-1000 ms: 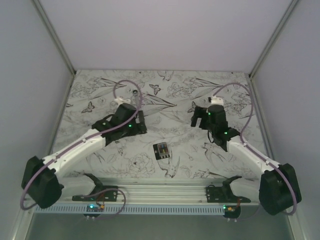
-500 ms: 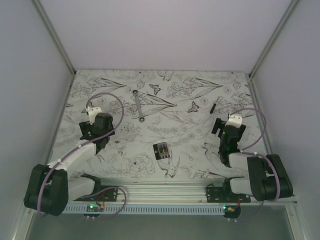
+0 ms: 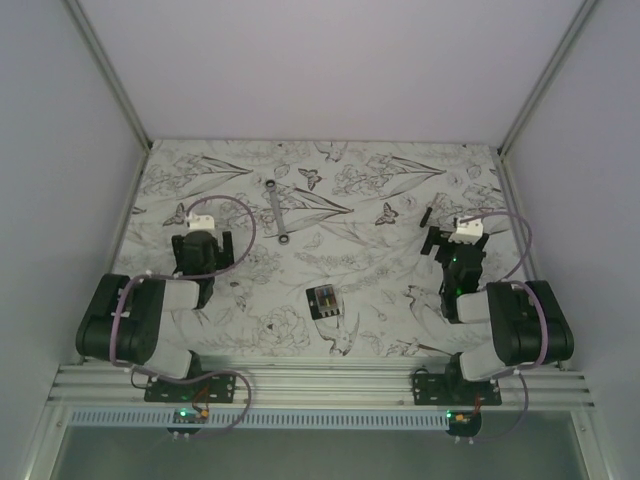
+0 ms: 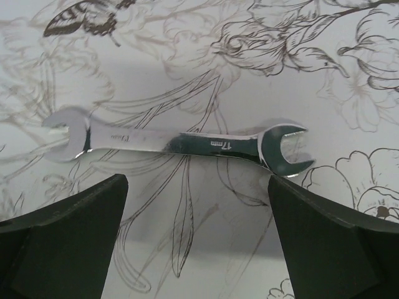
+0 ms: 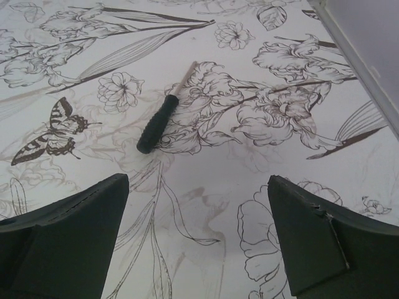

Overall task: Snap on the fuse box
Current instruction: Reset both arms

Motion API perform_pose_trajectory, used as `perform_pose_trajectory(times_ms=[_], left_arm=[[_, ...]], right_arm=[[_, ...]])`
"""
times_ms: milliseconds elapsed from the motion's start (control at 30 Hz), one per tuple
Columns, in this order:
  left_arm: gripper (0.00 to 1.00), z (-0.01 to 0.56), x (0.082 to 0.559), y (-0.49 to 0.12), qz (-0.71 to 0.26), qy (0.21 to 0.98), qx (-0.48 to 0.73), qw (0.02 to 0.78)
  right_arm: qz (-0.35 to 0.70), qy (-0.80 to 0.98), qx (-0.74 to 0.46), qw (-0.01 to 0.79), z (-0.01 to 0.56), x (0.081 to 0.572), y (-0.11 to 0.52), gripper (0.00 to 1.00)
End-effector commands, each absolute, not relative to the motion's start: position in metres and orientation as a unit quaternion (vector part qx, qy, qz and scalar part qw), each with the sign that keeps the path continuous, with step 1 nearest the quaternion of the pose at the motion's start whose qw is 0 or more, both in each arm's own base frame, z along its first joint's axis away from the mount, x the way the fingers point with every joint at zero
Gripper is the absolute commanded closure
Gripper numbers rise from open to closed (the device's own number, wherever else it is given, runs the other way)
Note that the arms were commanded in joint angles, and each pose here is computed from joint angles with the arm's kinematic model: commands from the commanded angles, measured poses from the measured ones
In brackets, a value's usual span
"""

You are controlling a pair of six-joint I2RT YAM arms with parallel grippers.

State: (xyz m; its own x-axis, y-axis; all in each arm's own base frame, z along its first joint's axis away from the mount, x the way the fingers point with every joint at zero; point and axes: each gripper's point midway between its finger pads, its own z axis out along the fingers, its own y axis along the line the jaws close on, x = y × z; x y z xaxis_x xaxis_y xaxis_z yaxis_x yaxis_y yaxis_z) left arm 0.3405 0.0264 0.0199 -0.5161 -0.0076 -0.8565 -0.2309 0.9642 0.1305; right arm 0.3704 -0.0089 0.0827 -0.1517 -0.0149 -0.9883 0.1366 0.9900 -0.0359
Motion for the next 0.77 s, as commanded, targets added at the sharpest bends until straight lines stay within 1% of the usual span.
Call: perform_pose_trajectory(times_ms=[0,733], left_arm=[[0.0,0.0257,0.3604,0.0092,0.052,0.856,-0.024,0.514],[0.0,0.0255,0.3601,0.009,0.043,0.857,-0.024,0.513]], right_arm=[[-0.037,0.744,0.021,0.667,0.0953,0.3784,-0.0026,0.01],[-0.038,0.744,0.021,0.666,0.0956,0.3787,-0.0028,0.01]])
